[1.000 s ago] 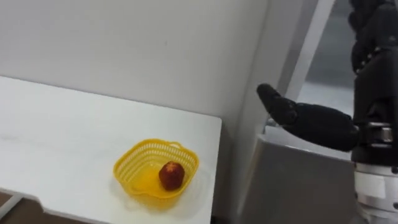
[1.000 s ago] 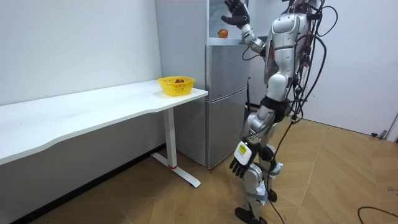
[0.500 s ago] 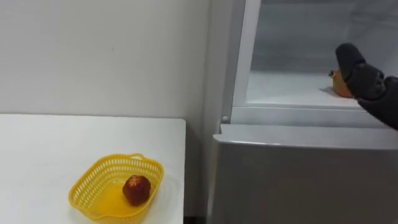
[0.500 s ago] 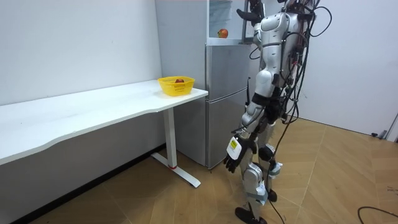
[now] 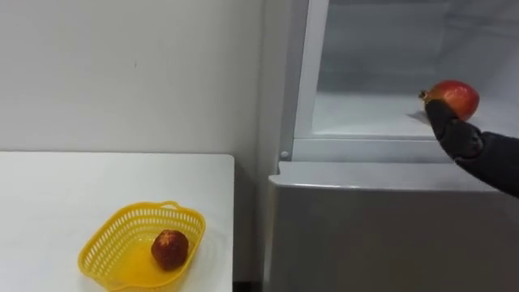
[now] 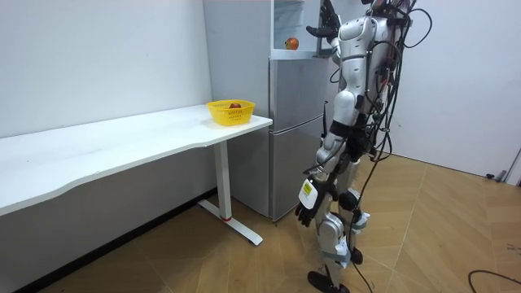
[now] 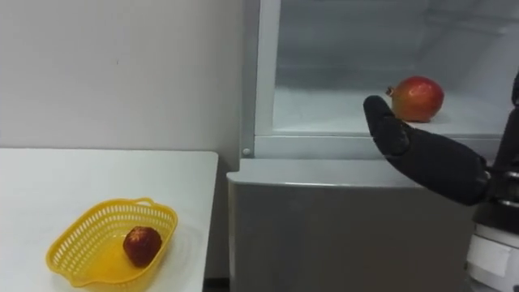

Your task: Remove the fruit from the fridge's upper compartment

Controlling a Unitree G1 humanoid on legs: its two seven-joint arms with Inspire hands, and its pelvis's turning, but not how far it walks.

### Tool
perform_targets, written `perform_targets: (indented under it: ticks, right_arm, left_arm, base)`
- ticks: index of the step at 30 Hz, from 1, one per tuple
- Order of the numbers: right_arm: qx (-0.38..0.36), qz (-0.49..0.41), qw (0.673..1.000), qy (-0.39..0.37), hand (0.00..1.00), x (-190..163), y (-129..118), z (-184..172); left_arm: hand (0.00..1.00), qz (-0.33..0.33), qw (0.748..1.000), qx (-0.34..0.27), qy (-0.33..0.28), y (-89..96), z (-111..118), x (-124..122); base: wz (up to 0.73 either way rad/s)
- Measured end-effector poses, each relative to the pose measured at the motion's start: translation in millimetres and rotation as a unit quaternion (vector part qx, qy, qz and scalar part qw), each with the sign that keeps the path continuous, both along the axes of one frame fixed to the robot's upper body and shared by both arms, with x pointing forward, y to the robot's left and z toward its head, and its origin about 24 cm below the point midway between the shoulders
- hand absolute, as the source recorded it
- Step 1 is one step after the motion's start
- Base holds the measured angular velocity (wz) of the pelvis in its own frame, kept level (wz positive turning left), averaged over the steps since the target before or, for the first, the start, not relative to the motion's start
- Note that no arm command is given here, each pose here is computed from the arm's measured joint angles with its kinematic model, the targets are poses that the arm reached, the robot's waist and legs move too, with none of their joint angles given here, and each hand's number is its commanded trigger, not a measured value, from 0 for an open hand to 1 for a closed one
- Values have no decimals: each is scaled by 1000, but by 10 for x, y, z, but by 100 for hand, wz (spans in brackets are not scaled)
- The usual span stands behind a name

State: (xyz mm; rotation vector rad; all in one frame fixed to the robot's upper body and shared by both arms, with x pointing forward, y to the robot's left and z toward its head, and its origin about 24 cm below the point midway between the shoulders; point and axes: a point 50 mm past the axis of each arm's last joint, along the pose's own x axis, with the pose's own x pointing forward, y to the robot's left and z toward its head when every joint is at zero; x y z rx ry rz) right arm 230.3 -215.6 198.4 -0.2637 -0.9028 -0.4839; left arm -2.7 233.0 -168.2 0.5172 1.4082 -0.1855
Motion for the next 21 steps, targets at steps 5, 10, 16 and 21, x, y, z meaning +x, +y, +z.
perform_targets:
  ticks: [5,10,16,21]
  right_arm:
    - [18,-20,999,21,0,61,-149,-42]
    - [20,-37,999,28,0,198,-269,6]
    - [58,-41,996,49,0,340,-454,28]
    - [103,-25,992,70,0,481,-597,52]
  left_arm:
    - [0,8,1000,-6,0,8,2,5]
    - [0,5,1000,-13,6,54,13,11]
    - [0,11,1000,-15,13,148,40,2]
    - [0,10,1000,-27,12,137,46,20]
  base:
    - [3]
    - [1]
    - [9]
    - [11]
